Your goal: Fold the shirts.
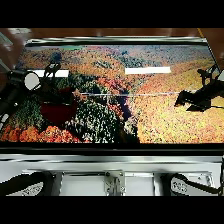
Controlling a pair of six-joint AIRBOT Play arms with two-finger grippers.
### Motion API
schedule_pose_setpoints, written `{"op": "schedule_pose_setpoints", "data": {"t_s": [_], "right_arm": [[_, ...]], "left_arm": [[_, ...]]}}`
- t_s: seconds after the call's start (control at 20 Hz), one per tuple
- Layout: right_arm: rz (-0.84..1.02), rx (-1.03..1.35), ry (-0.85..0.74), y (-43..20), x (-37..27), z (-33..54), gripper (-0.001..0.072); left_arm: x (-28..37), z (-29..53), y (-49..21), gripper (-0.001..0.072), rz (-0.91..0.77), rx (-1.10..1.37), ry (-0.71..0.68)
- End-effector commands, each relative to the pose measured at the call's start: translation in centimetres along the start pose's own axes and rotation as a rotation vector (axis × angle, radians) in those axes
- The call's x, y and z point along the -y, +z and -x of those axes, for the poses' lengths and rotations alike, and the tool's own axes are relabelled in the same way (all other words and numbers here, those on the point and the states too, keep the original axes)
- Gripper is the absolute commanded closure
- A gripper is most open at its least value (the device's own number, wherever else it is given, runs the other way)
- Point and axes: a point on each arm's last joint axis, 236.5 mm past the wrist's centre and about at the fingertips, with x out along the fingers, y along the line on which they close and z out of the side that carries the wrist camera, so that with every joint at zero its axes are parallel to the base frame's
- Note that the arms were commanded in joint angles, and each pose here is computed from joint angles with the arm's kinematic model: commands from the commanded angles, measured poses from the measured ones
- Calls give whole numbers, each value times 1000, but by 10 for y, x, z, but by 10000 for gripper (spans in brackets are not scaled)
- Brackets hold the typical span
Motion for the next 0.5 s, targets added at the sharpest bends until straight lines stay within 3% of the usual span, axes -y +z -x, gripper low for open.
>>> {"op": "schedule_pose_setpoints", "data": {"t_s": [0.0,0.45], "right_arm": [[1,1,0,0,0,0,9],[1,45,-2,11,0,0,9]], "left_arm": [[0,0,0,-8,0,1,0],[6,-6,7,-8,9,18,-26]]}}
